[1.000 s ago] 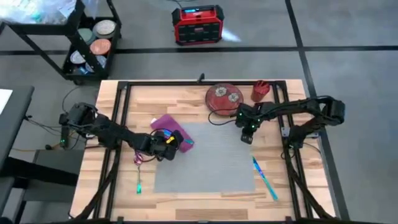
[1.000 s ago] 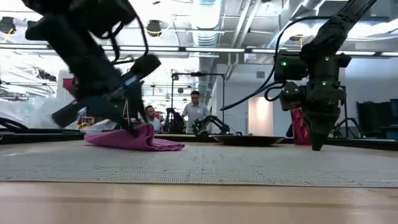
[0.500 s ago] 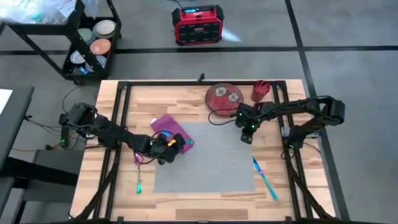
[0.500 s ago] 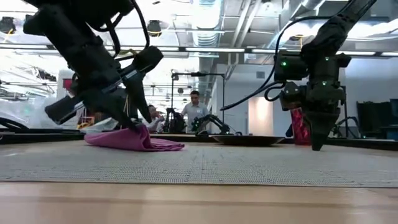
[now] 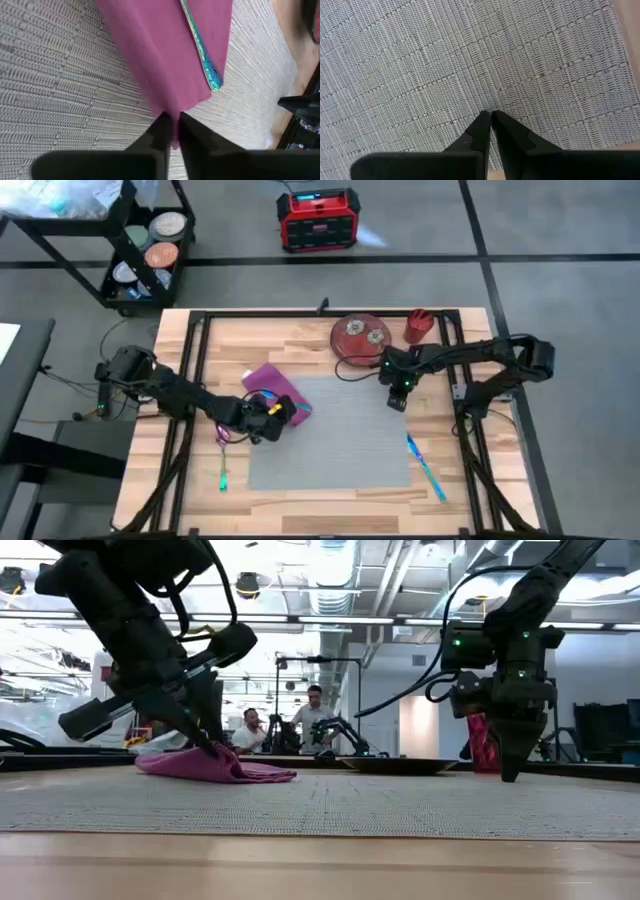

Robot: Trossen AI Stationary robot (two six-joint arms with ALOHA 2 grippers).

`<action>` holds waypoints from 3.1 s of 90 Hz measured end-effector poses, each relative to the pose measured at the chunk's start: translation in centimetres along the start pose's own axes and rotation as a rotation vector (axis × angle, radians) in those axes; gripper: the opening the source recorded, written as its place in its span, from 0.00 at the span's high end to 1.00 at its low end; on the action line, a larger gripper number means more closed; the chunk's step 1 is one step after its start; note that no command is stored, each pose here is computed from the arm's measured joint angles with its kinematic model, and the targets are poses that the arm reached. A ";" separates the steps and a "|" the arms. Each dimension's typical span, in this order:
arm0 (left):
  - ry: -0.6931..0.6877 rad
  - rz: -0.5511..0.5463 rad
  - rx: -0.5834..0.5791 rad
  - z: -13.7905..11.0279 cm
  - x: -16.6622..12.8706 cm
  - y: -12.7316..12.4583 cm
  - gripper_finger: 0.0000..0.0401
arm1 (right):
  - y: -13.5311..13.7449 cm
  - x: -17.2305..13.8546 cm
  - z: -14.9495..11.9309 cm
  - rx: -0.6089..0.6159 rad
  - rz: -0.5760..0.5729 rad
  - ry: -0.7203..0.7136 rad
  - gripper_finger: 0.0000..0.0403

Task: Set table place
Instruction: Adjust the violet table napkin on the gray table mat, then adjust the blue fork on top of the violet table napkin

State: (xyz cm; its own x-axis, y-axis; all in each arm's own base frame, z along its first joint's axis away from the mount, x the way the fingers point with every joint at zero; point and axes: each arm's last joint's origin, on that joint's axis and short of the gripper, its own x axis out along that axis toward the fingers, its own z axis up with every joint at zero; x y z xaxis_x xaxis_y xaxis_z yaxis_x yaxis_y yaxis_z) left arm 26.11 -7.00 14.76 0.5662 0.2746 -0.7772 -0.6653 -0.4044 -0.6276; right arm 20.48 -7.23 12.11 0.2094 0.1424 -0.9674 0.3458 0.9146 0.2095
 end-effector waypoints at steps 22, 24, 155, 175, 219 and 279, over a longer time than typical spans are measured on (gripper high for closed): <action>0.174 -0.007 0.073 -2.1 -0.9 0.6 1.00 | 0.0 0.0 0.0 0.000 0.000 0.000 0.98; 0.198 -0.004 0.082 -2.4 -1.1 0.7 1.00 | 0.0 0.0 0.0 0.000 0.000 -0.001 0.98; 0.325 0.288 0.401 -5.7 -5.7 7.3 1.00 | 0.1 0.0 -0.1 -0.058 0.032 0.010 0.94; 0.320 0.277 0.449 -5.7 -5.7 7.3 0.95 | 0.1 0.0 -0.1 -0.086 0.046 0.010 0.94; 0.233 0.367 0.461 -3.1 -8.1 6.8 0.73 | 0.3 0.1 -0.1 -0.111 0.102 0.008 0.86; 0.001 0.103 0.190 -0.7 -5.4 1.9 0.78 | 0.3 0.1 0.1 -0.081 0.083 -0.012 0.86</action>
State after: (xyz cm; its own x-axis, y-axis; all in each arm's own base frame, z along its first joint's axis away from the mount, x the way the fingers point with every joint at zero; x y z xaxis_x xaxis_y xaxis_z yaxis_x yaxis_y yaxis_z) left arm 22.09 -9.85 17.76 0.4909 0.2390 -0.8378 -0.7993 -0.2589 -0.5422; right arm 20.65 -7.02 12.10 0.2454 0.2153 -0.9452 0.2514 0.9275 0.2765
